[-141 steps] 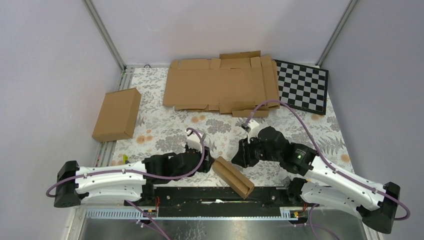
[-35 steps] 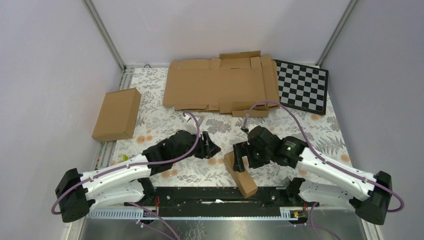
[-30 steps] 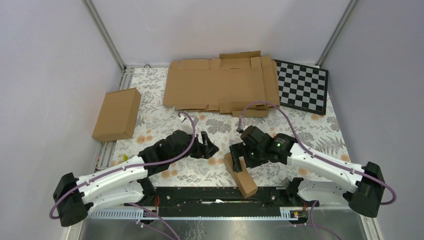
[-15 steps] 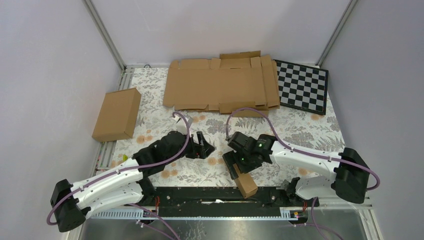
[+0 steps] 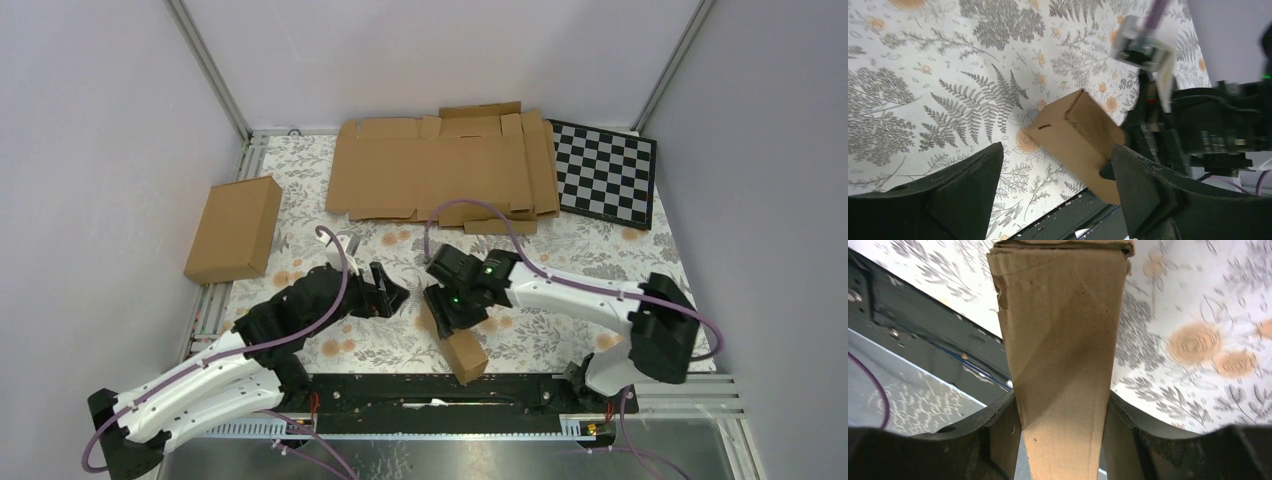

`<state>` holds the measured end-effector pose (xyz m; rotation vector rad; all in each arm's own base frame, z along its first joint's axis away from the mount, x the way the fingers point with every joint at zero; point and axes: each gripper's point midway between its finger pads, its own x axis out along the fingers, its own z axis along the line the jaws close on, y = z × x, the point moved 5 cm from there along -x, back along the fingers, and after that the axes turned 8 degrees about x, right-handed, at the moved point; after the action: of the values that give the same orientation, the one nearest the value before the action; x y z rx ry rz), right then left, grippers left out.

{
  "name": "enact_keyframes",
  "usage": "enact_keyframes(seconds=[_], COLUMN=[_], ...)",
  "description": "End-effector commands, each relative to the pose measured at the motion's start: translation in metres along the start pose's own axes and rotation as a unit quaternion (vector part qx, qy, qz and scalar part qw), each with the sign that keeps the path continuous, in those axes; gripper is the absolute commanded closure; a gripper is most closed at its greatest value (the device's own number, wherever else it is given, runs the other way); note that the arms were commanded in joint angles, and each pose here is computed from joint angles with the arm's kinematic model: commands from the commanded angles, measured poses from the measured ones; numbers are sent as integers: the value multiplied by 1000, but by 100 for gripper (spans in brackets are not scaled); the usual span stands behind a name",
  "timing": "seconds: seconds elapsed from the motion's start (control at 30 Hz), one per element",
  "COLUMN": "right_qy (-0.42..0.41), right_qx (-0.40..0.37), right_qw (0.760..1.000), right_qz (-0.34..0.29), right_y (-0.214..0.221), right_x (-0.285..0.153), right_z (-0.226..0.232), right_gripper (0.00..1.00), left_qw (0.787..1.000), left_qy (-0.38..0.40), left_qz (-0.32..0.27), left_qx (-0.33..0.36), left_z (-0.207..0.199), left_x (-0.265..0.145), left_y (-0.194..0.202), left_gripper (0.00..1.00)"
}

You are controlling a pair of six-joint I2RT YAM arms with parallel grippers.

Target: Fold the paper box

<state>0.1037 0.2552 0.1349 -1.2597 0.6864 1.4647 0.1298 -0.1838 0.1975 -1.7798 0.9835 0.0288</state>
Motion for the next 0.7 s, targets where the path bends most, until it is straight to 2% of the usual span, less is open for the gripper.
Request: enact_keyframes(seconds=[0.0, 0.2, 0.3, 0.37, 0.5, 0.67], right_qy=[-43, -129, -194, -241, -357, -477], right_qx=[-7, -13, -2, 21, 74, 104], right_qw=[999, 991, 981, 970, 930, 863], right_qz=[-13, -22, -6, -6, -47, -128], right_y=[-33, -97, -136, -163, -221, -287], right_x=[3, 17, 22, 24, 21, 0], right_z=[40, 112, 148, 165, 191, 234], right_gripper=[52, 57, 65, 66, 62, 57], left_qw=[998, 993, 989, 987, 982, 980], left_qy=[-19, -27, -30, -27, -19, -10], left_qz=[-59, -112, -142, -161, -188, -200], left_qx=[8, 6, 4, 3, 5, 15], left_z=[-1, 1, 0, -2, -7, -16], left_x=[-23, -54, -77, -92, -115, -127], left_y=[-33, -57, -74, -85, -104, -119], left_gripper=[15, 15, 14, 14, 14, 13])
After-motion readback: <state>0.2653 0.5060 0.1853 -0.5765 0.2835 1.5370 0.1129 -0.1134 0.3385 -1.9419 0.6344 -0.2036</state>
